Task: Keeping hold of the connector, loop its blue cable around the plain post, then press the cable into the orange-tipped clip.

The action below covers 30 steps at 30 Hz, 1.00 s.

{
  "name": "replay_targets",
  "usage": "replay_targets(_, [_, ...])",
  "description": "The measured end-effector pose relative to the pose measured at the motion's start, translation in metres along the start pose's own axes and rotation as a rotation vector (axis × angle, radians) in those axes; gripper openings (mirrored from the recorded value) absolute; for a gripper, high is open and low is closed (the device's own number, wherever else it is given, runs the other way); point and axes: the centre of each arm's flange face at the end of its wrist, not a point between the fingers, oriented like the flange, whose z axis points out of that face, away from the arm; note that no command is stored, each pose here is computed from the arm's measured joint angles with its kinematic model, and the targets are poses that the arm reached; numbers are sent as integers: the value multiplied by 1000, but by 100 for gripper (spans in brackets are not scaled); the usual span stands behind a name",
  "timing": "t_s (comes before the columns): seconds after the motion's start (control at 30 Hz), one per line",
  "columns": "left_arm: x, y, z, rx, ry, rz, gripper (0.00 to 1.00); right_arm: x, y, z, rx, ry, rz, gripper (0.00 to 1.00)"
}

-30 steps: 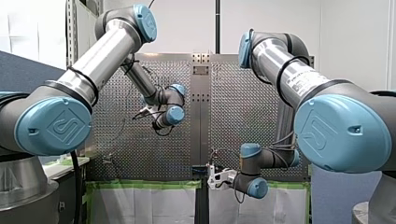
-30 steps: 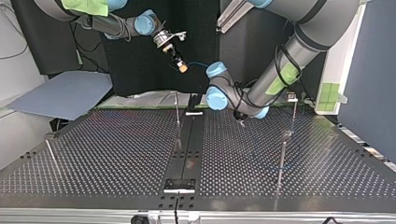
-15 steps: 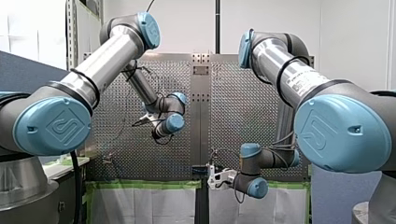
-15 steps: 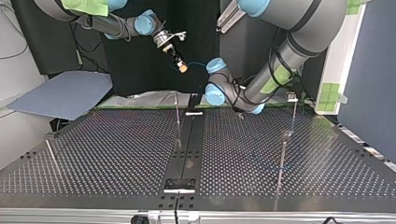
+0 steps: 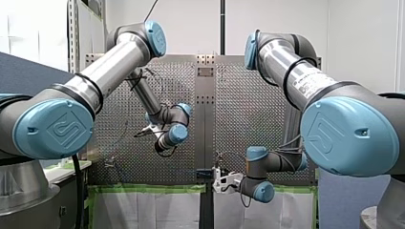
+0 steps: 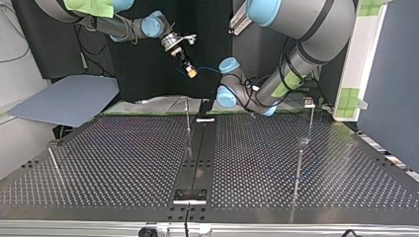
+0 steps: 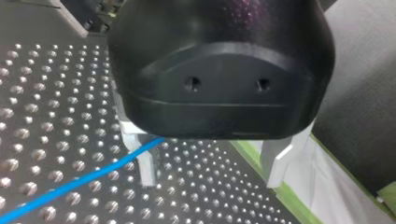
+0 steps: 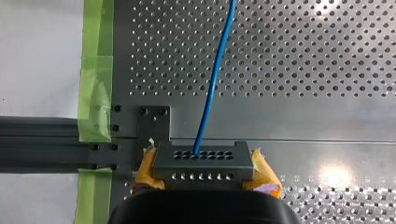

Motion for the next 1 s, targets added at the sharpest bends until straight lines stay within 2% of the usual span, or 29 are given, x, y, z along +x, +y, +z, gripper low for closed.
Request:
replay_targets(0.17, [14,-17,3,27,30,38,100,0,2,1,-8,2,0,0])
replay_targets(0.27, [25,-31,6,50,40,43,100,1,3,2,-9,1,-1,0])
replay_targets(0.5, [33,-48,7,111,27,18,100,1,4,4,-9,-4,-3,0])
replay_targets(0.67, [42,-65,8,159,26,26,100,1,4,4,-8,-7,-4,0])
replay_targets(0.8, [53,-80,12,201,27,9,100,1,4,4,-7,-8,-4,0])
replay_targets(1.0, [55,-86,15,248,14,-52,100,1,4,4,-7,-8,-4,0])
